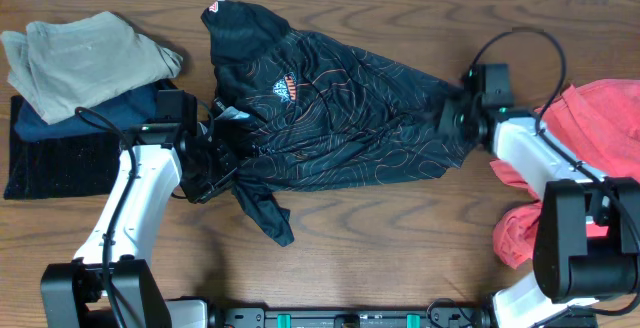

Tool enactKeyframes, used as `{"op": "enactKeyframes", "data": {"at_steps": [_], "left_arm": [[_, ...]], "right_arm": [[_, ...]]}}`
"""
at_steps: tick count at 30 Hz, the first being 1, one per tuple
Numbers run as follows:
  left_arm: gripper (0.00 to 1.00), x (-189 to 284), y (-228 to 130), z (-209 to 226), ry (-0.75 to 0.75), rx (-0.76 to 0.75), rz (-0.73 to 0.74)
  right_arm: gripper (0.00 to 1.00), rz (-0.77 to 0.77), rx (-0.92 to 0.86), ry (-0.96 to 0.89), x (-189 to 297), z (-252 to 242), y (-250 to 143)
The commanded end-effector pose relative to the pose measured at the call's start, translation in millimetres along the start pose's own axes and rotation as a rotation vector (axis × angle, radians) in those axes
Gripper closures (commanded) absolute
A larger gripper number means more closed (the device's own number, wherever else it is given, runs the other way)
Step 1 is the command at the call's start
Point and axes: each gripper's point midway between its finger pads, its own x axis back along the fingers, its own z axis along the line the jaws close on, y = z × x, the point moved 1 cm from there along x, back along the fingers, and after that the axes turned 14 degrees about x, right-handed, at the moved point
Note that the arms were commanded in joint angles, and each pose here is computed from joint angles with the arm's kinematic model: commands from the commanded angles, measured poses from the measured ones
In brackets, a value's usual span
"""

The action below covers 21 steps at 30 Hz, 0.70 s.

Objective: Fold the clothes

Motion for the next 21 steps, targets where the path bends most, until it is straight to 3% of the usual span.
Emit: {"op": "enactKeyframes", "data": {"at_steps": [1,4,5,7,8,9,10,21], "left_arm": [[0.94,-0.1,0.4,2.4,0.012,-0.016,-0.01],[0.94,-0.1,0.5,2.4,0.012,-0.016,-0.01],[0.94,-0.1,0.7,2.2,0.011,-0.016,-0.011],[0.94,-0.1,0.8,2.0,0.011,-0.017,-0.012],[0.94,-0.1,1.1,1.7,0.009,-0.017,-0.013],[0.94,-0.1,1.5,1.3,0.008,-0.018,-0.015],[0.93,-0.1,2.3,0.5,0.004,-0.019,-0.018],[0.94,0.0,4.3,-1.6,-0.004,-0.023,-0.026]], "right_arm": [[0.99,-0.233,-0.059,-0.07,37.3,-22.1,91.2],[0.97,-0.345,-0.099,-0.157,66.8,-45.6,134.6],[0.89,-0.36,-0.106,-0.175,72.8,-50.9,141.1],[0.6,-0.364,-0.116,-0.177,79.5,-57.0,146.6],[0.42,-0.348,-0.116,-0.162,78.4,-56.5,143.5],[0.15,-0.316,-0.106,-0.142,75.8,-54.6,136.9],[0.01,-0.279,-0.103,-0.13,73.1,-53.7,128.9],[0.01,0.401,-0.079,-0.136,66.4,-43.7,-40.8]]}}
